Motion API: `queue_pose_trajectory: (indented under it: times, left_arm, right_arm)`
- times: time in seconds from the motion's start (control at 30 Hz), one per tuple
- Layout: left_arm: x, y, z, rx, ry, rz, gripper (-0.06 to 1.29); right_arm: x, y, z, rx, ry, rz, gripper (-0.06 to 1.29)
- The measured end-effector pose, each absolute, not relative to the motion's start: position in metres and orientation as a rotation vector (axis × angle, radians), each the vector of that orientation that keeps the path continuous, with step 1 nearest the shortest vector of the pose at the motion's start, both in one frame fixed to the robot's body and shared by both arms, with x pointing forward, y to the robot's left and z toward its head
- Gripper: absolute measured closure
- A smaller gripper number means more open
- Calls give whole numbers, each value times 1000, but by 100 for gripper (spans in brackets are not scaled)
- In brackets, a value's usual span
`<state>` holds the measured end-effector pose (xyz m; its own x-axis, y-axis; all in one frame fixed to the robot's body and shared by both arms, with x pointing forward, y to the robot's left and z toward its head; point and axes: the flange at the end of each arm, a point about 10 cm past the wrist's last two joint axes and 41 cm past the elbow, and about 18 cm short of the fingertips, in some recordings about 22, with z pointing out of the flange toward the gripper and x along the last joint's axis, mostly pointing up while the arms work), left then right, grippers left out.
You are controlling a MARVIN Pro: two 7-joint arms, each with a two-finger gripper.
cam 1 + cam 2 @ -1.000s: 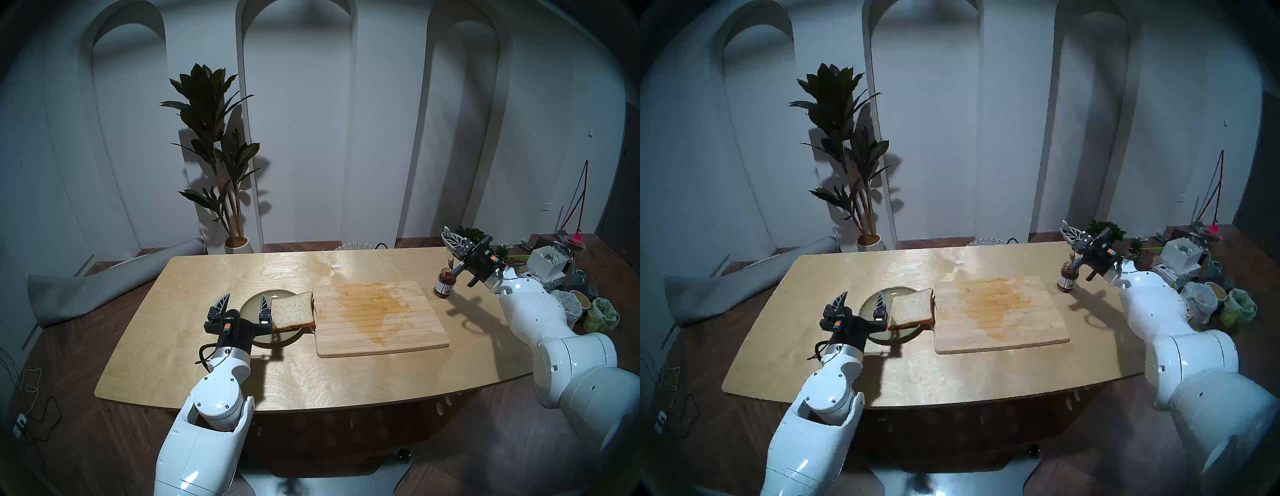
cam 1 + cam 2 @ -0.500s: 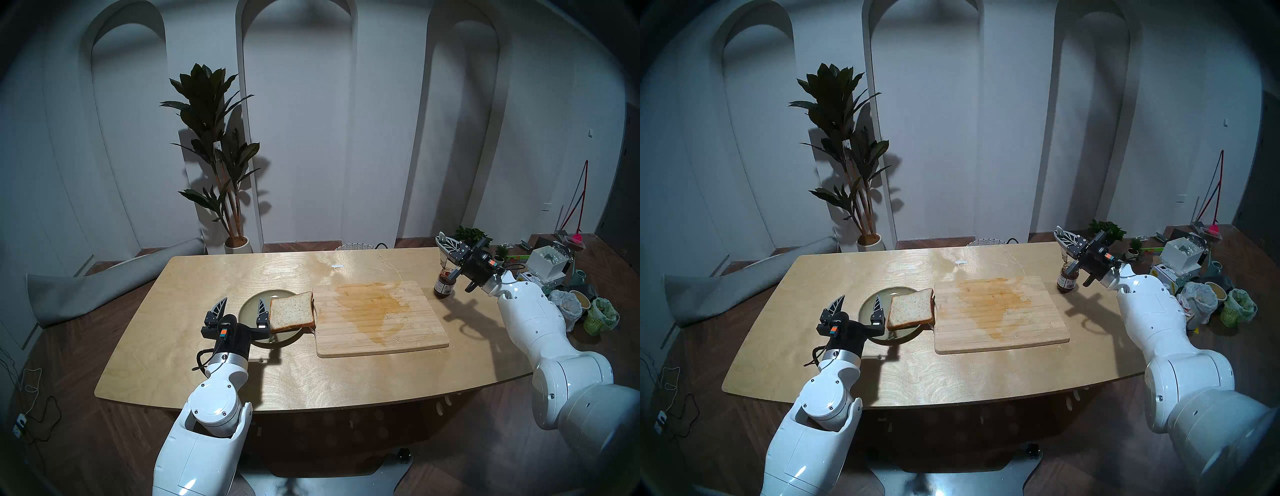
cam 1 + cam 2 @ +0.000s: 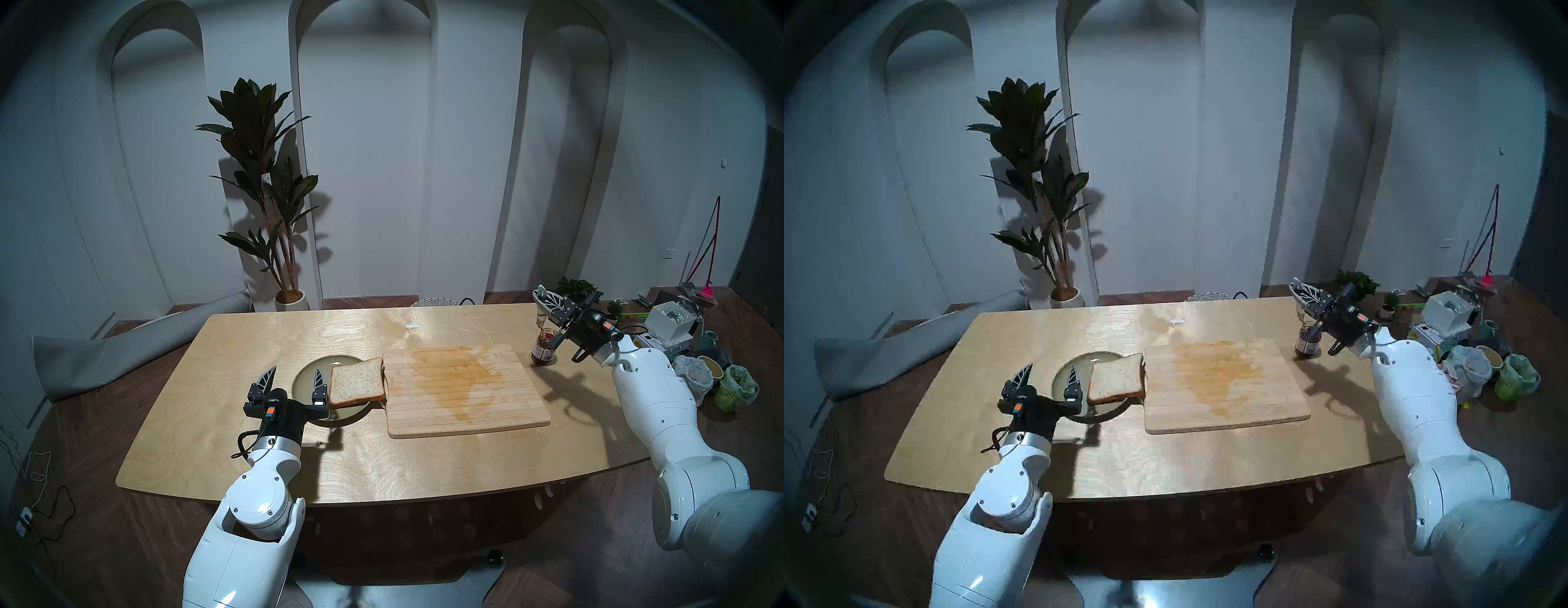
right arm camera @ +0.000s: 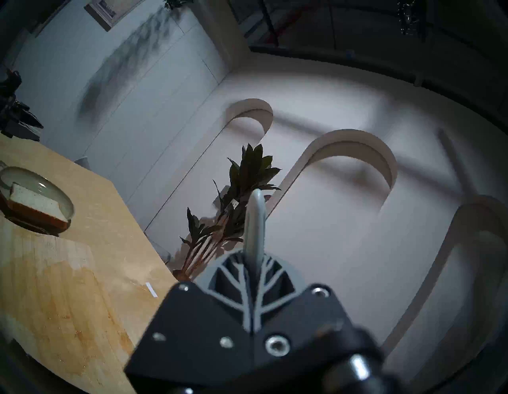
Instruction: Spread jam over the slice of bread with the knife
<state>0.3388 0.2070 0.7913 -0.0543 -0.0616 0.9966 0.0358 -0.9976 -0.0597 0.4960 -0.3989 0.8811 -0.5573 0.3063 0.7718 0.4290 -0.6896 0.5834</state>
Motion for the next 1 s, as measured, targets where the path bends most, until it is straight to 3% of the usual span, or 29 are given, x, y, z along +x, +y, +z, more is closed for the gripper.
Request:
queue_pose_trajectory:
  times: [0.37,1.0]
  left_arm:
    - [339,206,795,-2105,54,-2249,-1]
    - [340,221,808,-2071,197,-2264,-1]
  right_arm:
    - [493,-366,885,-1379,-880,-2436,126]
    - [480,-218,867,-1218,-429,-2184,126]
